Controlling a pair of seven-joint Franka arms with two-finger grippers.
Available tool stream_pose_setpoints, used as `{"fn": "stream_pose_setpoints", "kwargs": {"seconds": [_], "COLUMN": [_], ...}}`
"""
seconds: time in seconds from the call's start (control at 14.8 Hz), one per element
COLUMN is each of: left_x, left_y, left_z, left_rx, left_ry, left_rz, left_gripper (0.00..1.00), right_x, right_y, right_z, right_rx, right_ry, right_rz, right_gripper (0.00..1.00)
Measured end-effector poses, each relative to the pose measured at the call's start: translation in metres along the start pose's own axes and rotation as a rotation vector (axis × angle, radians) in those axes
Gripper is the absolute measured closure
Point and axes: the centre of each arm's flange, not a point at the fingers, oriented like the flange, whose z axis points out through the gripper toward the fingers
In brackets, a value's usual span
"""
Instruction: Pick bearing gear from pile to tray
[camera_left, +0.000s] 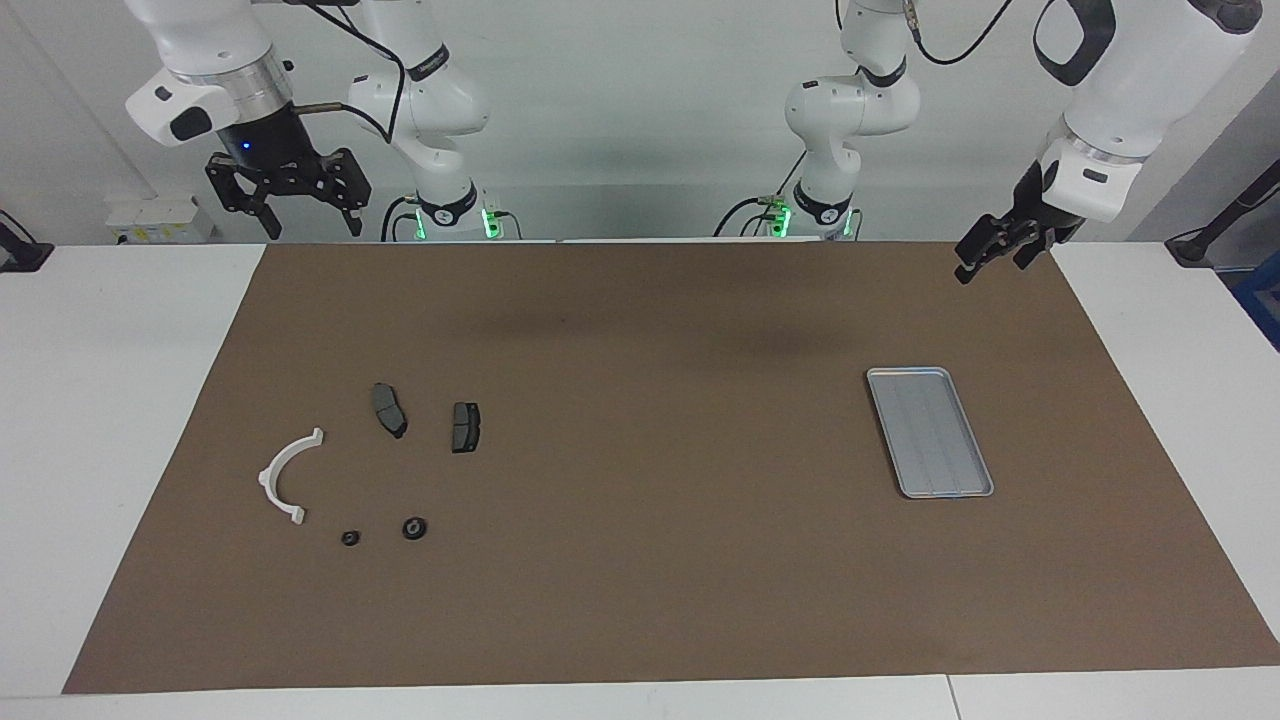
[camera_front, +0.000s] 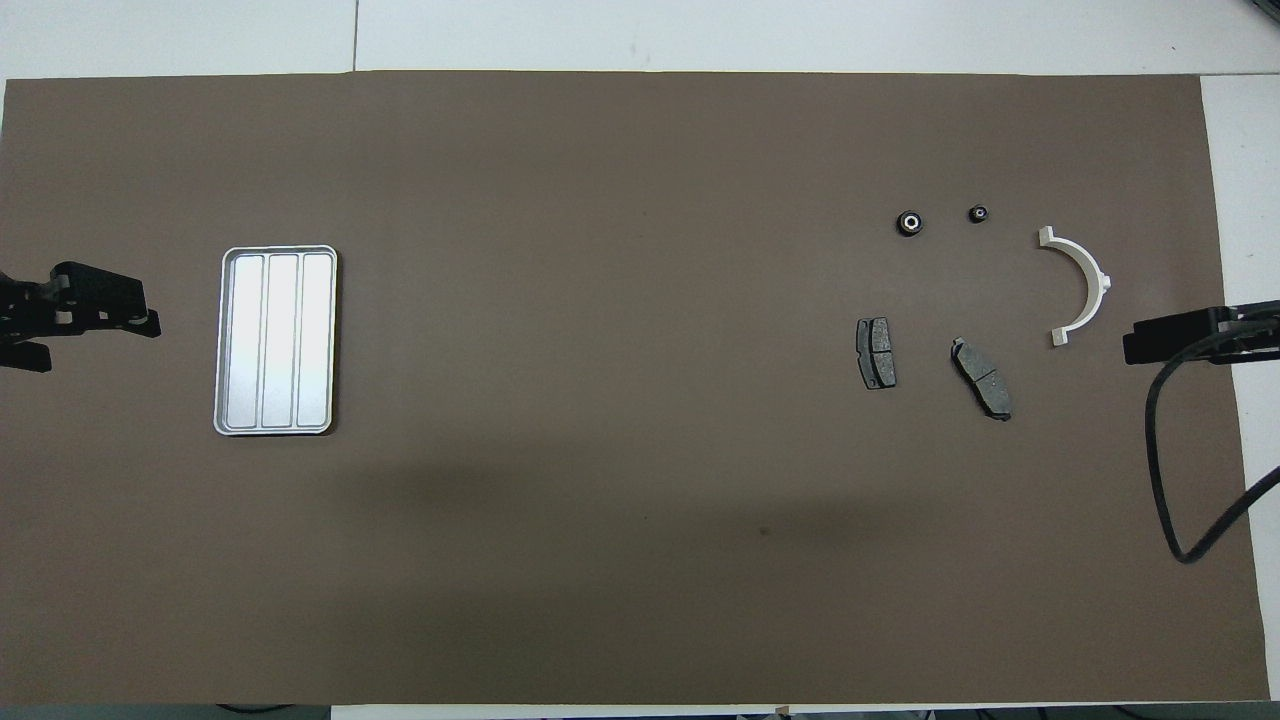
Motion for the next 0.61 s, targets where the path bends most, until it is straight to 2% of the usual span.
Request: {"fn": "stream_pose_setpoints", "kwargs": {"seconds": [0.61], "left_x": [0.0000], "left_y": [0.0000], "left_z": [0.0000], "left_rx": [0.000], "left_ry": [0.000], "left_rz": [0.000], "left_gripper": [0.00], "right_x": [-0.0080], "right_y": [0.0022], "right_z": [-0.0066], "right_rx": [0.000], "right_ry": [-0.009], "right_rz": [0.005], "right_gripper": [0.00]}}
